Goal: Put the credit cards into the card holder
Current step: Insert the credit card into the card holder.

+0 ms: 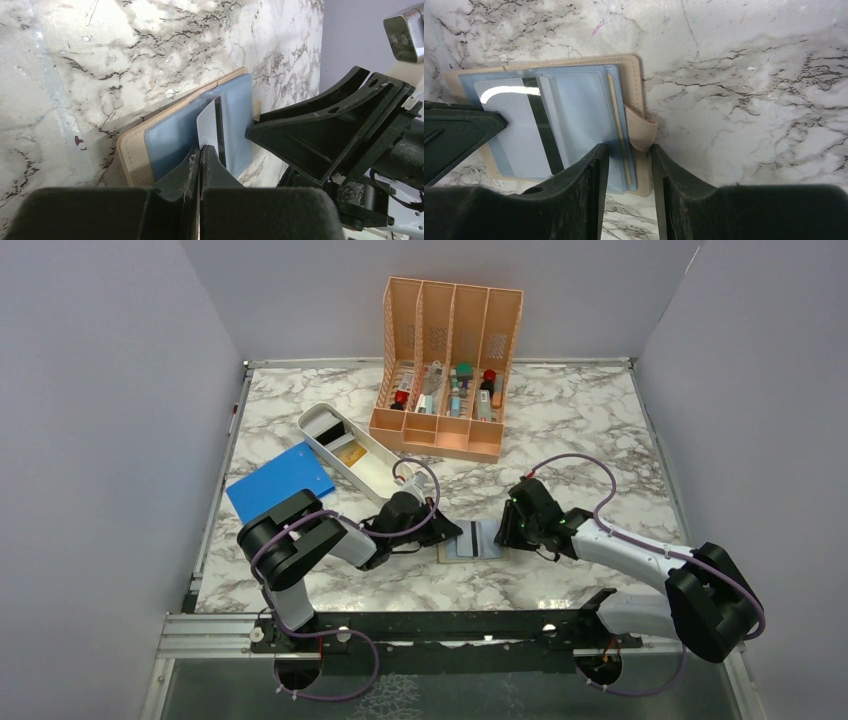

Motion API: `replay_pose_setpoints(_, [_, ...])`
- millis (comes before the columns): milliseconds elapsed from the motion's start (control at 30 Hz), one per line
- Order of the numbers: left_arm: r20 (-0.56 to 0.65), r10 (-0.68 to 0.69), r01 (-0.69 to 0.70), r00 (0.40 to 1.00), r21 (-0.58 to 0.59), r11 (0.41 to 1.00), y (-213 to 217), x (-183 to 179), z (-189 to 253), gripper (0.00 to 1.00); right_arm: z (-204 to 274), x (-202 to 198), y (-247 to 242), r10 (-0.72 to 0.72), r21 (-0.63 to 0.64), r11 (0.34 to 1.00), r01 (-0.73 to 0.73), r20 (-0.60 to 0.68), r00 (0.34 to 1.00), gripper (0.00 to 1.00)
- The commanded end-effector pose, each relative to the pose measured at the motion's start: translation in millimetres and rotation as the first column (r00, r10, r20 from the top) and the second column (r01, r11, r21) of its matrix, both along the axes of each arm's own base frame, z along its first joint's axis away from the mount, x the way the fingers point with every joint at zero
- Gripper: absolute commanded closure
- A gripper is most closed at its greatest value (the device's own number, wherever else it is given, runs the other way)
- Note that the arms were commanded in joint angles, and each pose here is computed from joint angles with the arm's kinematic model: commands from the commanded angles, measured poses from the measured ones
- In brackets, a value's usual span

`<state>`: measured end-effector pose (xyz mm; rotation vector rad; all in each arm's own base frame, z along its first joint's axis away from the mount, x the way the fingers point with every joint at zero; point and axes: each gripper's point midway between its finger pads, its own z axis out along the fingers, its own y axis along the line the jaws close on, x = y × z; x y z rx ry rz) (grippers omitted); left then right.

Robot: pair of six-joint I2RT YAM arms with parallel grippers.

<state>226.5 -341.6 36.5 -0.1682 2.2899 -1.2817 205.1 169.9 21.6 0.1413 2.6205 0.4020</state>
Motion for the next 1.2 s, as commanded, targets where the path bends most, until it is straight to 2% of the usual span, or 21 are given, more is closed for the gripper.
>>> replay_pose_setpoints(0, [0.011,0.025,-0.025,1.000,0.039,0.999,3.6,3.8,-9.8,1.00,-10.0,-15.1,-3.4,0.020,-0.006,1.000,-0.020,-0.051,0.999,0.59])
replay_pose_setpoints(367, [0.004,-0.002,0.002,1.000,0.017,1.000,-10.5,-2.6,-4.7,0.98,0.6,-11.0,5.3,0.028,0.029,0.999,-0.026,-0.044,0.999,0.57])
replay_pose_setpoints(800, [0.030,-0.009,0.010,1.000,-0.015,1.000,-12.4,-3.9,12.5,0.69,24.6,5.8,2.7,0.013,-0.004,1.000,-0.013,0.022,1.000,0.49])
replay_pose_setpoints(1167, [0.030,-0.005,0.005,1.000,0.005,1.000,-3.7,-9.8,18.5,0.59,21.6,15.7,-11.5,-0.025,-0.053,0.998,0.027,0.035,0.999,0.53])
